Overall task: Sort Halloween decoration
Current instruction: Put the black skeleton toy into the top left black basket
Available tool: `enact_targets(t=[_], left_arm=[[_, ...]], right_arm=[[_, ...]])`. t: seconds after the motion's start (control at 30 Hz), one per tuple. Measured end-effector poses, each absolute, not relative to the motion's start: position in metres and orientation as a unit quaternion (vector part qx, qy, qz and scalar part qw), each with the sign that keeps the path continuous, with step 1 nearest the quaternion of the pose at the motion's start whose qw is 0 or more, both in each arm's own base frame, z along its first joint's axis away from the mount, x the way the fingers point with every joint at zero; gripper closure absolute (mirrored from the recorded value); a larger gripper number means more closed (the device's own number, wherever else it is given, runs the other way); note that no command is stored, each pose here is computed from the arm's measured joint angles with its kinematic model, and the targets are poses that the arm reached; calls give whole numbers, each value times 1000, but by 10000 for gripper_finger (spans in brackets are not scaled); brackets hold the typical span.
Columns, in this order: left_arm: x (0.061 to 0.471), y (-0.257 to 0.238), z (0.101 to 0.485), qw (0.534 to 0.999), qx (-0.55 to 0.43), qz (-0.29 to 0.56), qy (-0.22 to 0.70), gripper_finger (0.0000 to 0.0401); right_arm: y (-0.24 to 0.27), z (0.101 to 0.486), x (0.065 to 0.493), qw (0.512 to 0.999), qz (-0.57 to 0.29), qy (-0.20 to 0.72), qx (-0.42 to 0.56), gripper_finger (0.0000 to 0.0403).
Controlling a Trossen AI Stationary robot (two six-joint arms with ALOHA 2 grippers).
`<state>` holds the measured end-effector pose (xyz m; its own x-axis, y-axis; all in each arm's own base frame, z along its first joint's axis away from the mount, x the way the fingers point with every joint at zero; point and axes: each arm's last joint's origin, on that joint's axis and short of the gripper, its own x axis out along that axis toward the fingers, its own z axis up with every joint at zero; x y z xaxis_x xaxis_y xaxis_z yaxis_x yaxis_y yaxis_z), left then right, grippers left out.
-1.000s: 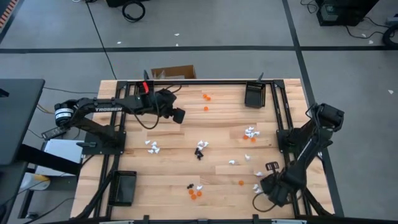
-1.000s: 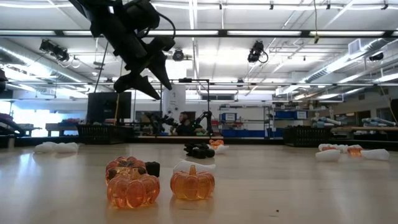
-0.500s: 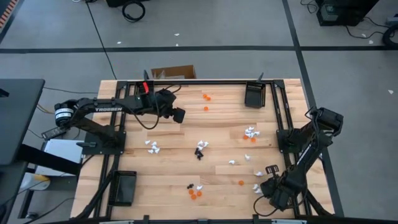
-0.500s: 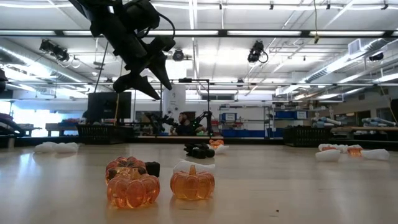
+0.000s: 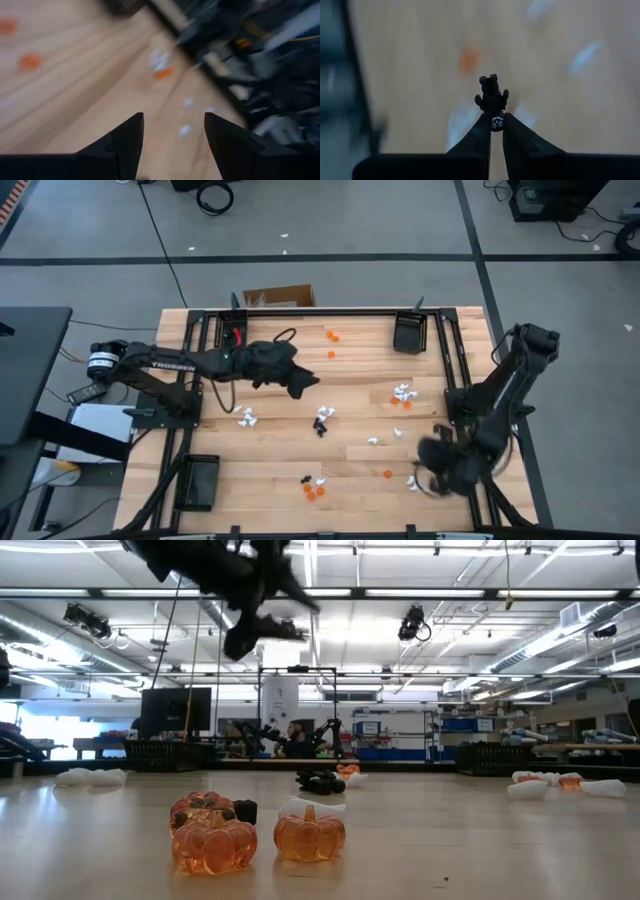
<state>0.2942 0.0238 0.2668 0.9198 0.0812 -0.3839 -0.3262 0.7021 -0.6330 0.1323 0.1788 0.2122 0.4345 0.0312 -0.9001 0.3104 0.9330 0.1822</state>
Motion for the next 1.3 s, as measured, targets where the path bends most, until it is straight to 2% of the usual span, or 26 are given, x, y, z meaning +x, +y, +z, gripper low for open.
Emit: enact_targets(t=[0.1, 0.2, 0.33, 0.57, 0.83, 0.97, 1.3], left_arm=[[299, 14, 279, 939, -316, 92, 103, 184], [301, 5, 288, 970, -221, 72, 67, 184], [302, 0, 294, 988, -139, 55, 44, 184], [302, 0, 297, 990, -132, 52, 26, 184], [302, -5, 298, 990, -130, 41, 27, 184], [302, -7, 300, 994, -97, 36, 19, 184], [303, -8, 305, 995, -97, 15, -10, 184]], right_arm=[[153, 222, 154, 859, -168, 444, 190, 368], [132, 230, 181, 881, -202, 373, 211, 367], [111, 245, 218, 910, -190, 285, 234, 367], [79, 272, 253, 945, -168, 160, 230, 367], [59, 285, 266, 961, -145, 106, 209, 367], [55, 290, 269, 968, -138, 83, 192, 367], [49, 294, 272, 974, -117, 70, 183, 367]])
